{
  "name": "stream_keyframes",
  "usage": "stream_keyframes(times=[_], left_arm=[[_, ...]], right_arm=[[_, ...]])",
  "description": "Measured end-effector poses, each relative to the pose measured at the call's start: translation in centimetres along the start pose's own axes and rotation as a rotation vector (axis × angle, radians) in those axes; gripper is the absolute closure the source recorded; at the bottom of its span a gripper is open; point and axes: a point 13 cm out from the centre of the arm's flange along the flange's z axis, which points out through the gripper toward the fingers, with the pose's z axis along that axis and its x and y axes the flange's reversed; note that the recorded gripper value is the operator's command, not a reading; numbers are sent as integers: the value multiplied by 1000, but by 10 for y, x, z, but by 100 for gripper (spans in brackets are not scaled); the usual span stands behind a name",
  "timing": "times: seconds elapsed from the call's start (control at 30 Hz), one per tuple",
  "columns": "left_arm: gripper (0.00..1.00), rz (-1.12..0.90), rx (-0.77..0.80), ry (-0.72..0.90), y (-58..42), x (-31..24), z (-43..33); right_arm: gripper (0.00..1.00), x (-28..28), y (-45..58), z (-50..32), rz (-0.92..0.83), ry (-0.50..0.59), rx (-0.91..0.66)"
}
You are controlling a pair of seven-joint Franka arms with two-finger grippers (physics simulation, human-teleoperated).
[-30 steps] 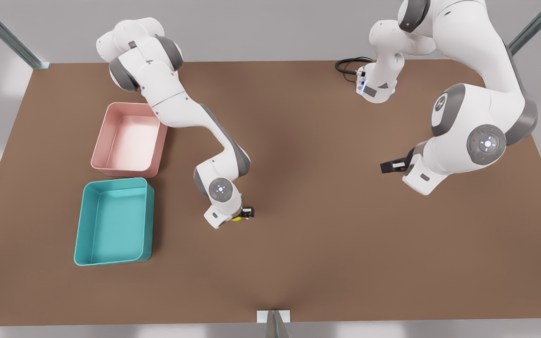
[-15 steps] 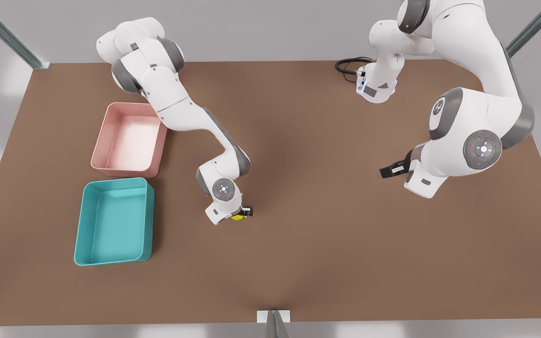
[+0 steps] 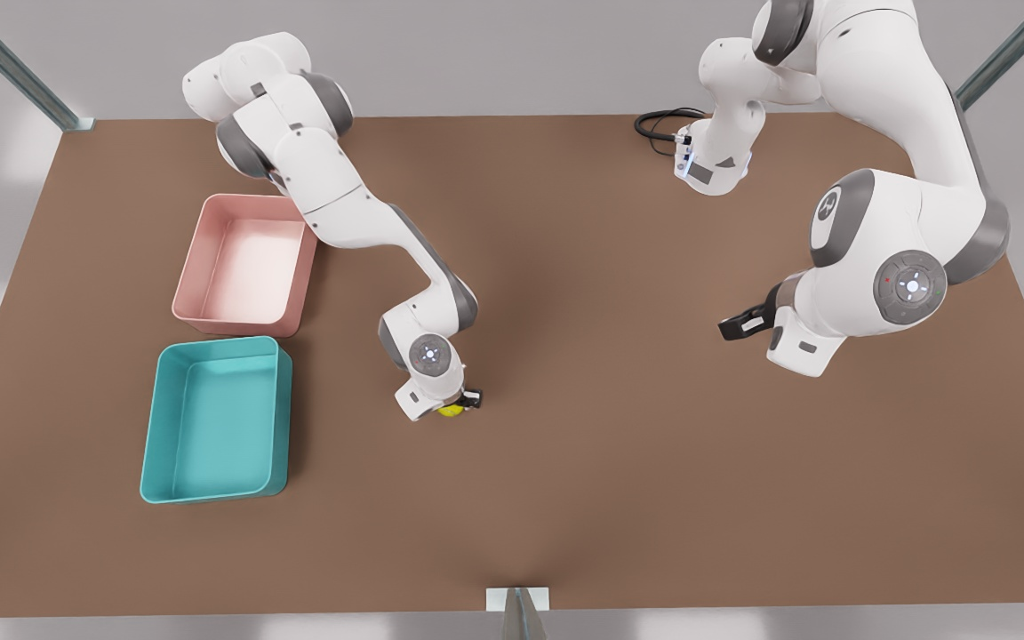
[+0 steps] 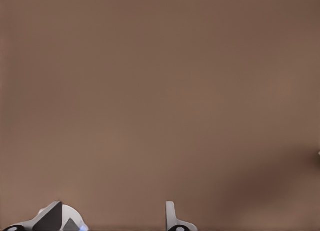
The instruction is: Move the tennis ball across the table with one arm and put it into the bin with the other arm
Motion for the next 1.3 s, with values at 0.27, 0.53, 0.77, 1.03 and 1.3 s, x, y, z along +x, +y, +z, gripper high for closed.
stream_keyframes(times=[0.27, 0.53, 0.77, 1.03, 1.3], left_arm=[[0, -20, -1, 1, 0, 0, 1], [0, -31, -5, 7, -1, -1, 4], [0, -37, -9, 11, -2, -2, 7], [0, -42, -12, 14, -2, -2, 8], [0, -47, -13, 13, -1, -3, 8]], right_arm=[[48, -38, -14, -54, 39, -39, -55], [48, -168, -264, -152, 125, -102, 66], [0, -172, -438, -137, 46, 26, 187], [0, -181, -332, -221, -163, -3, 56], [0, -38, -337, -408, -220, 62, 42]])
